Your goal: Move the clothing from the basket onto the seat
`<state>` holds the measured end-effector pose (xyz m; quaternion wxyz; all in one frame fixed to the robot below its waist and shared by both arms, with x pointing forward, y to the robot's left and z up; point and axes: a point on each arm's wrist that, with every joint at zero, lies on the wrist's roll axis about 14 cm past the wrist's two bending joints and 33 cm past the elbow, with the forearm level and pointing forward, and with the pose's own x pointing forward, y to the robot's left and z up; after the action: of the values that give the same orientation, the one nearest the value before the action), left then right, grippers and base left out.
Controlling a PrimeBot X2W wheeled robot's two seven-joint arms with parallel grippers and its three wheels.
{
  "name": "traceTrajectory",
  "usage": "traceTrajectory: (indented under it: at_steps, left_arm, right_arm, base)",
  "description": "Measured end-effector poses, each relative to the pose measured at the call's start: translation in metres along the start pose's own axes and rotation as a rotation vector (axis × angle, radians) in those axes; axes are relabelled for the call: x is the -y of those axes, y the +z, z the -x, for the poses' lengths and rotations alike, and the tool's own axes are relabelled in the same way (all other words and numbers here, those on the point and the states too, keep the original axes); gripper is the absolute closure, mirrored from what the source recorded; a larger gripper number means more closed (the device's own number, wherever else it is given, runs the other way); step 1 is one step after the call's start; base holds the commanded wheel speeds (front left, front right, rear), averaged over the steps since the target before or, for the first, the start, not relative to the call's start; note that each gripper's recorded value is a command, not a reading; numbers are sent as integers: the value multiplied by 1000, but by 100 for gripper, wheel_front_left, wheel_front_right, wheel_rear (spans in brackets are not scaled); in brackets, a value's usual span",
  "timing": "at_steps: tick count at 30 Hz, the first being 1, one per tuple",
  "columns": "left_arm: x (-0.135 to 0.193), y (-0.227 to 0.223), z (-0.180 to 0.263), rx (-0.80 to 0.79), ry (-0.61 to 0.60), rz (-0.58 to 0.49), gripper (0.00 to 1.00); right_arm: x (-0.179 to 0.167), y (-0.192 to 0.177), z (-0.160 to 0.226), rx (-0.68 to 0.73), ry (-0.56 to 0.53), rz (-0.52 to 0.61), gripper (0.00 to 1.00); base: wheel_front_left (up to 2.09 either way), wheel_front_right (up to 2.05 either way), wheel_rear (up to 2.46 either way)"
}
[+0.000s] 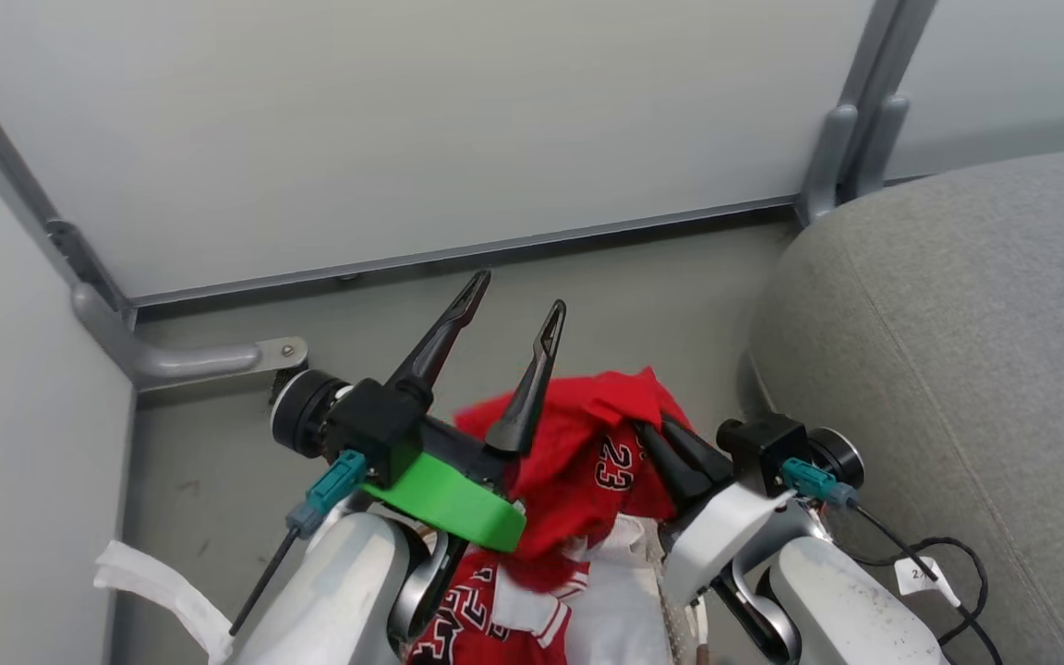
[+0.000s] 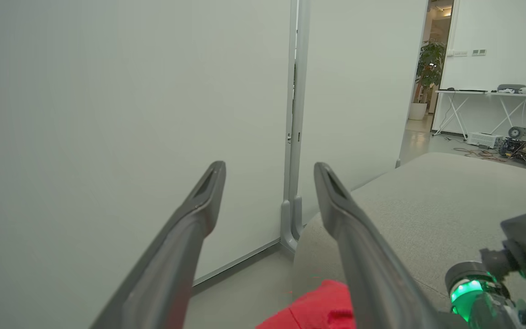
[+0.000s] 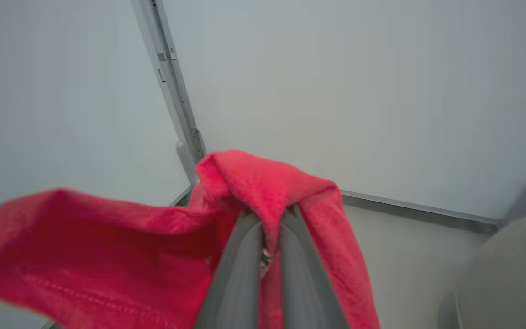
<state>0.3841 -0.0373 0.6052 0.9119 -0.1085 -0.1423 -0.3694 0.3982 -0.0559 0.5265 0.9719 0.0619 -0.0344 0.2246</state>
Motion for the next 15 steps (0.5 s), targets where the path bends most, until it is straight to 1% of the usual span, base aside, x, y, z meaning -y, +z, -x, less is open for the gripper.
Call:
traceTrajectory:
  at_steps: [6,13,15]
  left_arm:
    - [21,-25,-14,-49,-81,33,0]
    - [60,-51,-31,-93,-211,88,0]
    - [77,-59,-35,-108,-265,107,0]
  right_arm:
    - [47,3,32,12,-169,-9,100]
    - [101,9,83,28,-385,5,100]
    - [120,14,104,42,-470,13,100]
  base:
    - [0,0,0]
    - [0,0,0]
    - [0,0,0]
